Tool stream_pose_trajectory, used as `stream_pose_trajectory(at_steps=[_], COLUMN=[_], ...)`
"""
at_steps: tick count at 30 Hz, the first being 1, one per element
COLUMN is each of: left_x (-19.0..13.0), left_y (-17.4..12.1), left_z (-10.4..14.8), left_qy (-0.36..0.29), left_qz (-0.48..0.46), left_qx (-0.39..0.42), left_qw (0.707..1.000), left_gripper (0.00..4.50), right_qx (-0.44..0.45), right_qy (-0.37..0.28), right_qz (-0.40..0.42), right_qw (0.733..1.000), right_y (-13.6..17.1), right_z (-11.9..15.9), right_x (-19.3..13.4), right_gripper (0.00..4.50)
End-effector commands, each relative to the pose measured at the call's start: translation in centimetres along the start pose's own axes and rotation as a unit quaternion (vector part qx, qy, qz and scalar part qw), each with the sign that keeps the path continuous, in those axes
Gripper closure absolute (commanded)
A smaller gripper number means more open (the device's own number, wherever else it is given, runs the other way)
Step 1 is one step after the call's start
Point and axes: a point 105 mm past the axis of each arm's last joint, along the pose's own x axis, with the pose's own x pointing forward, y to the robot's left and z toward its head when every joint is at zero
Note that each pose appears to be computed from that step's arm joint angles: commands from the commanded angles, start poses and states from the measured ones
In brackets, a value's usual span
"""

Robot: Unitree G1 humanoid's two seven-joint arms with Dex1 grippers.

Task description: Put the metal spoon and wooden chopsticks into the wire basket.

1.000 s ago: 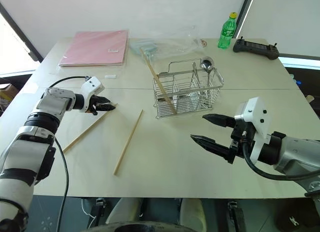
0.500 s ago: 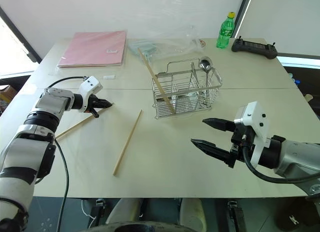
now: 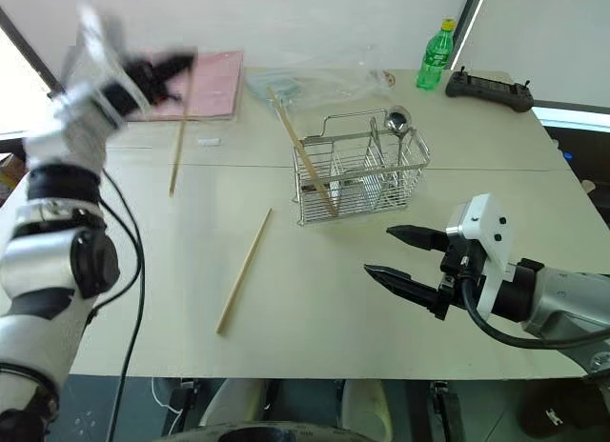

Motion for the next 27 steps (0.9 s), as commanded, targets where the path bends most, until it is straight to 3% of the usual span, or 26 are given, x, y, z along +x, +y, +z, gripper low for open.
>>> stream_pose_trajectory(at_steps=[1,5,11,18,27], left_x=[1.0,2.4,3.5,4.5,5.4], left_y=[-2.1,-5.8,-11.1,-14.1,-14.9], left_z=[3.9,5.7,4.5,0.8,-2.7], left_qy=[-0.066,-0.108,-0.152,-0.145,-0.14], left_qz=[-0.025,-0.074,-0.127,-0.142,-0.143], left_qx=[-0.012,-0.025,-0.06,-0.085,-0.094], left_qw=[0.997,0.991,0.978,0.975,0.975], left_gripper=[4.45,4.45,4.45,4.45,4.45], right_qx=[-0.018,-0.017,-0.012,-0.009,0.003], right_qy=[-0.012,-0.014,-0.02,-0.026,-0.039], right_qz=[0.003,0.0,-0.007,-0.02,-0.04], right_qw=[1.0,1.0,1.0,0.999,0.998], right_y=[0.3,0.1,0.1,0.1,0.4], right_z=[0.8,0.8,1.0,1.4,1.6], right_x=[0.0,0.1,0.1,0.0,-0.1], right_gripper=[0.94,0.94,0.94,0.94,0.94])
